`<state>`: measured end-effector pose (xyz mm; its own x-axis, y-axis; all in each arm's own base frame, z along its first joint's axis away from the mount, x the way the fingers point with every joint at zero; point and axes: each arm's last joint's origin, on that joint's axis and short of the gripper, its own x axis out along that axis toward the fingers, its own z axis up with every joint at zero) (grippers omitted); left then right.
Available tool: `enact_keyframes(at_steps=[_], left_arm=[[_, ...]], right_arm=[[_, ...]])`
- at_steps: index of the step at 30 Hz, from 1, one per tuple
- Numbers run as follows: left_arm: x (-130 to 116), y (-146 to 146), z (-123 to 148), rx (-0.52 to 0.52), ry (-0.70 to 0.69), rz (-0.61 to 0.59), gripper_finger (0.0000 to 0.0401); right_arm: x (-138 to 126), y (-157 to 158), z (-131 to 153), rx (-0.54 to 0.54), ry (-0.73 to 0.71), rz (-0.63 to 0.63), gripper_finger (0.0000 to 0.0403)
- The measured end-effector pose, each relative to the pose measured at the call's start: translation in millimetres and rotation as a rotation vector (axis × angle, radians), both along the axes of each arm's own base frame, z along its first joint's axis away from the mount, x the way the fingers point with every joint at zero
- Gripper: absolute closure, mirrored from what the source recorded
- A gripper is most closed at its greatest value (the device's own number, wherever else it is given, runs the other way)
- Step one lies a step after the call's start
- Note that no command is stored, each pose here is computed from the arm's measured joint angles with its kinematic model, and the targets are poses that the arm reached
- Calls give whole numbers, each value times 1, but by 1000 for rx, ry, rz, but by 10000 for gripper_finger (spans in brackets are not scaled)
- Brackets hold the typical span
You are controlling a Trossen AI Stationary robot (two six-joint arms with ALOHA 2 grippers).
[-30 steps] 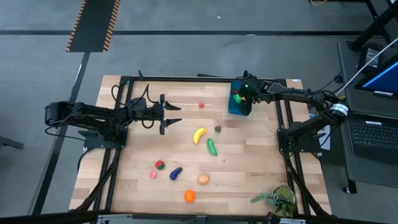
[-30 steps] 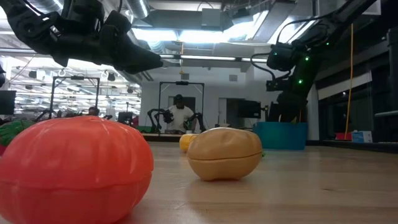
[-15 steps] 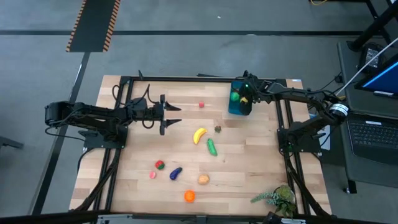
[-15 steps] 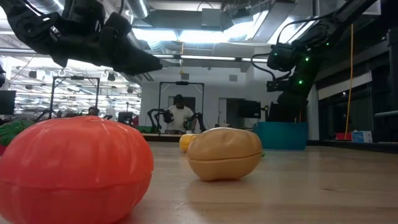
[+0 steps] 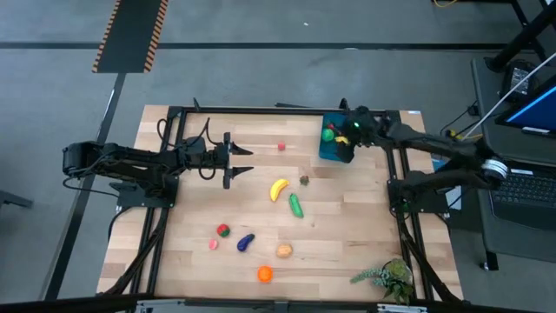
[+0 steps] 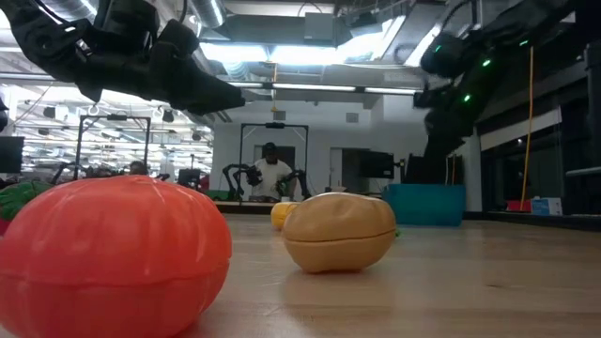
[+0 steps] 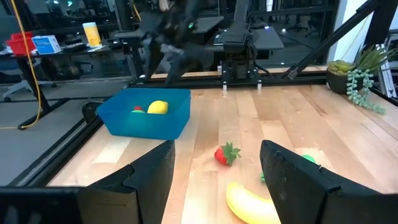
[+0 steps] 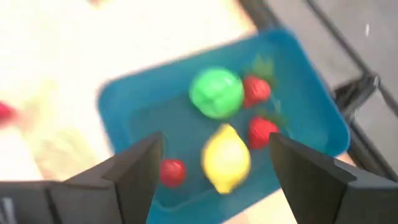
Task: Pick and placing Produce into tupperware
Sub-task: Put the yellow banana into the blue bin
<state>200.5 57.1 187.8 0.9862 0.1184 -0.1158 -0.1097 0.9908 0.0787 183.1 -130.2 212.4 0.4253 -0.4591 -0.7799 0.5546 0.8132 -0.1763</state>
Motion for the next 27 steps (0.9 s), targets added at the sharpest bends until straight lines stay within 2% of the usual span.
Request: enact_keyframes(at_steps=[5,9,13,18,27], left_arm=[[-1,1,2,-11,-13,43,172],[-5,0,10,-24,-55,46,172],[-11,-3,13,-28,-31,41,172],[-13,-7,14,-38,-16,24,172],[-12,-13,13,-67,-9,1,172]], right_arm=[[-15,32,8,-100,-259,58,111],[-24,57,14,-131,-481,221,111],[-33,75,19,-130,-666,367,111],[-38,88,9,-113,-726,464,111],[-36,96,-15,-58,-768,494,111]])
